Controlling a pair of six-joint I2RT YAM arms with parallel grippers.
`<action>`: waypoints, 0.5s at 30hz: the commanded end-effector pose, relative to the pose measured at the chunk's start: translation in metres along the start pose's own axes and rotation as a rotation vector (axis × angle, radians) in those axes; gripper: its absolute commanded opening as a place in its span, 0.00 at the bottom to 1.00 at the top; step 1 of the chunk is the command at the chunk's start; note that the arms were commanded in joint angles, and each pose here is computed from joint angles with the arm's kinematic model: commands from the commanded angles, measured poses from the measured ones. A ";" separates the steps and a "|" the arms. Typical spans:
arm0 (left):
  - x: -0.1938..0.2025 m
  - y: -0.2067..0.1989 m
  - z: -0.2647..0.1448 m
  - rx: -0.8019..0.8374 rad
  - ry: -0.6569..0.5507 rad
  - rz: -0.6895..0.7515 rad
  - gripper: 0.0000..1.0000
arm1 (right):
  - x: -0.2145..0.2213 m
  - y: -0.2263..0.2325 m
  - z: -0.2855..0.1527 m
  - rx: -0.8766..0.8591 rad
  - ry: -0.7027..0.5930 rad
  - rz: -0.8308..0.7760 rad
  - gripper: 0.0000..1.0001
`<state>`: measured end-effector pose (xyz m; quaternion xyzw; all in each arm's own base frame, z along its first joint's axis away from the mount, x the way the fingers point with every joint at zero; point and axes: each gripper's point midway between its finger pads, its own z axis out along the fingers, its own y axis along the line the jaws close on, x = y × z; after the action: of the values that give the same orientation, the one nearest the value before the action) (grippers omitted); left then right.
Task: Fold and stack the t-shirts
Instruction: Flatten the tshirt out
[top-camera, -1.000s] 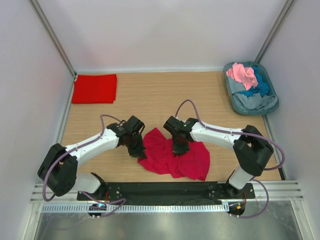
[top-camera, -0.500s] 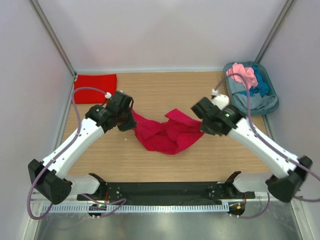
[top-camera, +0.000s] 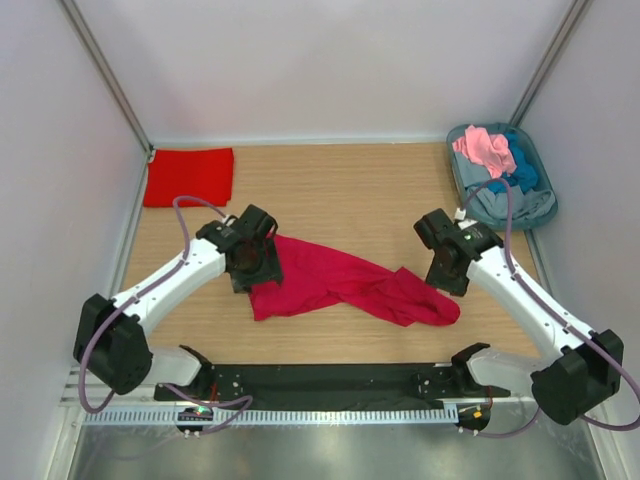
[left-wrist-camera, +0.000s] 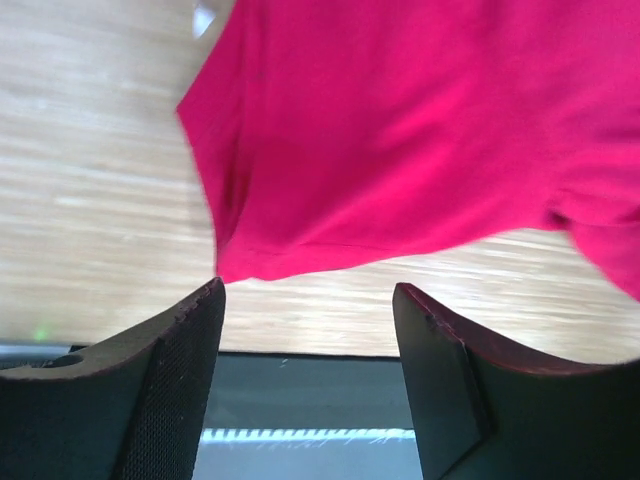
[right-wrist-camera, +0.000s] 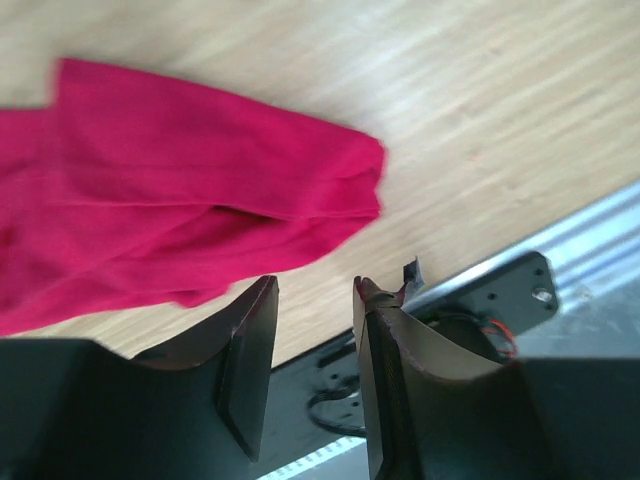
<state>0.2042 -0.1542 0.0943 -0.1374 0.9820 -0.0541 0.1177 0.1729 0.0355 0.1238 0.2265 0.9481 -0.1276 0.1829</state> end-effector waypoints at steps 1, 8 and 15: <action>-0.026 -0.022 -0.033 0.147 -0.135 0.016 0.69 | -0.024 0.040 -0.024 -0.191 -0.034 0.023 0.43; 0.020 -0.020 0.006 0.202 0.040 -0.022 0.64 | 0.013 0.105 -0.019 -0.414 0.088 -0.053 0.44; 0.035 -0.007 0.028 0.173 0.064 -0.061 0.65 | 0.019 0.108 -0.020 -0.414 0.078 -0.110 0.44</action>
<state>0.1613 -0.1593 0.0507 -0.1491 0.9806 -0.1105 0.0635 0.1956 0.1345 0.1088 0.1476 0.9745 0.0449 0.1627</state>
